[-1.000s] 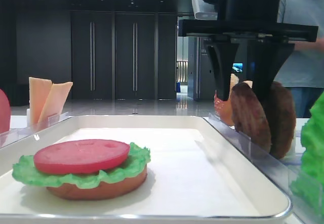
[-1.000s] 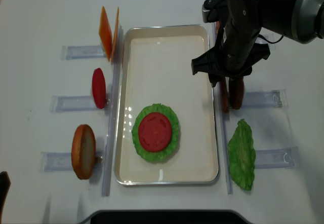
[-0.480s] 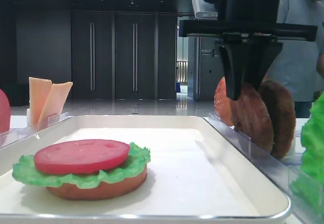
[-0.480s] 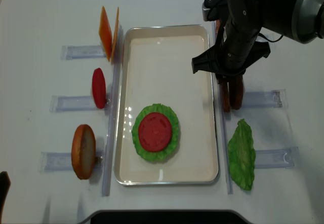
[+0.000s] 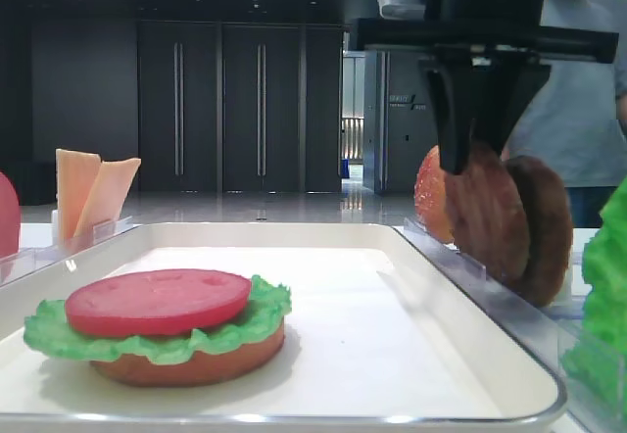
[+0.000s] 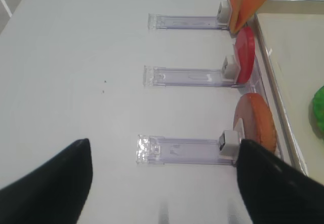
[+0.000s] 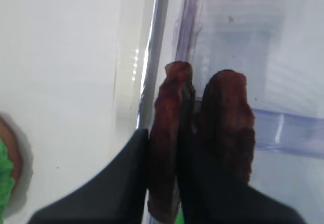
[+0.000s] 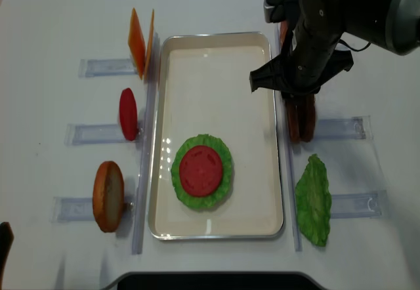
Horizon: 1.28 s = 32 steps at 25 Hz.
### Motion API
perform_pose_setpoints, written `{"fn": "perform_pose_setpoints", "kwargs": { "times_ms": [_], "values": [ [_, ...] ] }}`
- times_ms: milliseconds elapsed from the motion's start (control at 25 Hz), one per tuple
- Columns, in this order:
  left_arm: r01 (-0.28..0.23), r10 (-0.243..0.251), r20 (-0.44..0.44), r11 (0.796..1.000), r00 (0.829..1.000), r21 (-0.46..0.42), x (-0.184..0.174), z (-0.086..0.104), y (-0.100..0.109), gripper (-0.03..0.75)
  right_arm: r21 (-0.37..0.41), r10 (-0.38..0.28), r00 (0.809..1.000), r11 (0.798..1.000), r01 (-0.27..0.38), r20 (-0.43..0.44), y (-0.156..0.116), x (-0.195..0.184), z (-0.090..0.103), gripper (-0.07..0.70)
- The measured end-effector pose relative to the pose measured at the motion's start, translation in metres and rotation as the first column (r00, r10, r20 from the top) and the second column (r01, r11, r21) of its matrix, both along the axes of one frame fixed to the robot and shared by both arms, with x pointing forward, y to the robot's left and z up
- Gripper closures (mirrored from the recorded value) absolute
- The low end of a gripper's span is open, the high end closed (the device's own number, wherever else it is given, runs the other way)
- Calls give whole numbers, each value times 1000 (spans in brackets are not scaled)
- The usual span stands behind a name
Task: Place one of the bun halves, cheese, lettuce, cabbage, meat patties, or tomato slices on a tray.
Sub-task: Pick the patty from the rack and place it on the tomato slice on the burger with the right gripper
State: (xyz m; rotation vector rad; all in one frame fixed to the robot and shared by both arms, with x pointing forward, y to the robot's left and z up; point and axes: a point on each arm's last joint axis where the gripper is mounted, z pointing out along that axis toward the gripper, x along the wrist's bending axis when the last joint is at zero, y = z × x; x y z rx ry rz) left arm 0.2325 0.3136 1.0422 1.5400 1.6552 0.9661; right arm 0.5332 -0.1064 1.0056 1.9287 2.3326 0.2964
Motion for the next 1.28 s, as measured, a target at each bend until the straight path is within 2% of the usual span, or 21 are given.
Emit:
{"fn": "perform_pose_setpoints", "kwargs": {
  "times_ms": [320,400,520,640,720,760,880,960,1040,1160,1280],
  "values": [
    [0,0,0,1000,1000,0,0,0,0,24,124,8,998,992,-16,69,-5,-19,47,505],
    [0,0,0,1000,1000,0,0,0,0,24,174,26,997,984,-39,76,-2,-27,58,505],
    [0,0,0,1000,1000,0,0,0,0,24,261,83,994,960,-100,76,5,-40,71,505],
    [0,0,0,1000,1000,0,0,0,0,24,360,161,986,918,-168,50,20,-52,77,505],
    [0,0,0,1000,1000,0,0,0,0,24,422,223,974,879,-221,44,30,-60,80,505],
    [0,0,0,1000,1000,0,0,0,0,24,459,255,966,854,-247,46,36,-65,82,505],
    [0,0,0,1000,1000,0,0,0,0,24,527,317,944,789,-317,93,50,-72,87,505],
    [0,0,0,1000,1000,0,0,0,0,24,563,334,936,754,-338,113,55,-73,88,505],
    [0,0,0,1000,1000,0,0,0,0,24,587,345,932,734,-341,110,61,-70,83,505],
    [0,0,0,1000,1000,0,0,0,0,24,623,367,927,707,-335,82,71,-64,65,505],
    [0,0,0,1000,1000,0,0,0,0,24,676,388,916,650,-347,97,81,-61,49,505]
  ]
}}
